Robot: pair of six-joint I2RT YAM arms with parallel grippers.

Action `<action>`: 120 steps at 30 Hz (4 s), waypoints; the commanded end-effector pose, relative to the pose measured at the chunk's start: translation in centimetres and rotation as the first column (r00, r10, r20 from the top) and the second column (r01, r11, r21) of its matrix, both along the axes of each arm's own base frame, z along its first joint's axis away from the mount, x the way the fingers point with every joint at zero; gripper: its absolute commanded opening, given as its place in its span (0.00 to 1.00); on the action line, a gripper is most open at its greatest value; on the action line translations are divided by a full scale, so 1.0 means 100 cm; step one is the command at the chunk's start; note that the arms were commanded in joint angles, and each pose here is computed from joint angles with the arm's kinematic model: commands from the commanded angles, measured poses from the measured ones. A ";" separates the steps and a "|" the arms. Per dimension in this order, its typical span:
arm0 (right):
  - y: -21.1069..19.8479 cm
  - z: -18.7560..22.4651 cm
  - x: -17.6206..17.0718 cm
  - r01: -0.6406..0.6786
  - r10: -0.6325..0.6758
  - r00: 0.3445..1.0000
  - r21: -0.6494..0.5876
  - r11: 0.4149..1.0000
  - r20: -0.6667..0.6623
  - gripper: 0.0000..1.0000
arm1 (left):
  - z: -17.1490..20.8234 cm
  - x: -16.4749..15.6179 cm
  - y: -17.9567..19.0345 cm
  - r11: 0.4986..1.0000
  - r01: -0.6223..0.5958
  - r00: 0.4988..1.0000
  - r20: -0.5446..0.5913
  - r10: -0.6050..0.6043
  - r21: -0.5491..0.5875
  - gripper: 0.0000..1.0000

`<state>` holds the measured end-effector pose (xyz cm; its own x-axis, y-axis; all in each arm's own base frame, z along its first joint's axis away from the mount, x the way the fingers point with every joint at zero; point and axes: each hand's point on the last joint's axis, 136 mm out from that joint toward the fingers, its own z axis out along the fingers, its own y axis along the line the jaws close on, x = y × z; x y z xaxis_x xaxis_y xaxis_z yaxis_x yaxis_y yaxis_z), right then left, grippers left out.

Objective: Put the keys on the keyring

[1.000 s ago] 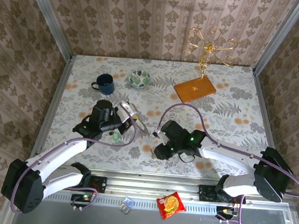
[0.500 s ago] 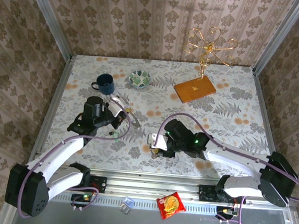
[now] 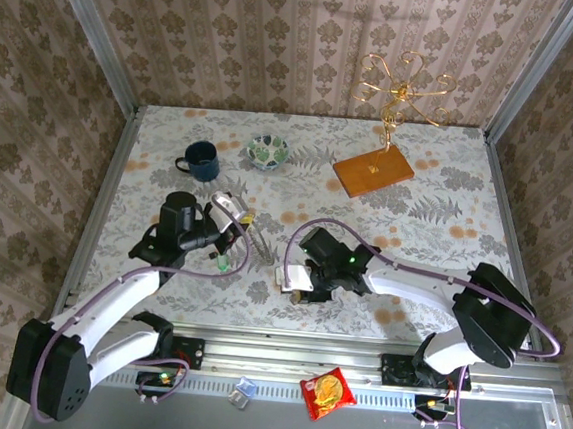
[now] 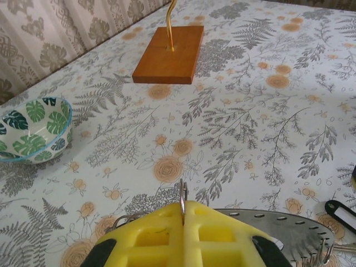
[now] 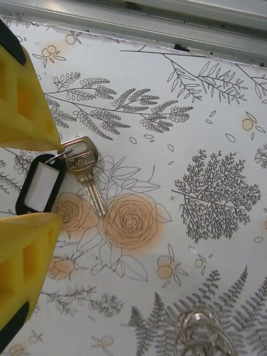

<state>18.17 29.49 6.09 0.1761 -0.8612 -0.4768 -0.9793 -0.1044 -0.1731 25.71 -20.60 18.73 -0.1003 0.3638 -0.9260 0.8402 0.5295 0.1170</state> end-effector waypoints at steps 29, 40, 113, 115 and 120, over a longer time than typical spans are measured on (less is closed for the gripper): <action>0.000 -0.031 -0.011 -0.083 0.076 0.994 -0.110 0.990 -0.075 0.22 | 0.010 -0.008 -0.008 0.998 0.065 0.995 0.070 -0.064 -0.015 0.00; 0.001 -0.032 -0.012 -0.097 0.089 0.993 -0.114 0.989 -0.080 0.09 | 0.010 -0.009 -0.008 0.998 0.068 0.995 0.069 -0.067 -0.011 0.00; 0.000 0.146 0.032 0.616 -0.469 0.787 0.467 0.635 -0.401 0.00 | 0.009 -0.090 -0.102 0.871 0.489 0.842 -0.238 -0.483 -0.040 0.00; 0.000 0.148 0.034 0.617 -0.471 0.786 0.474 0.628 -0.400 0.00 | 0.009 -0.090 -0.102 0.871 0.490 0.841 -0.239 -0.485 -0.041 0.00; -0.002 0.149 0.039 0.628 -0.497 0.778 0.480 0.612 -0.384 0.00 | 0.008 -0.092 -0.102 0.867 0.496 0.837 -0.241 -0.491 -0.043 0.00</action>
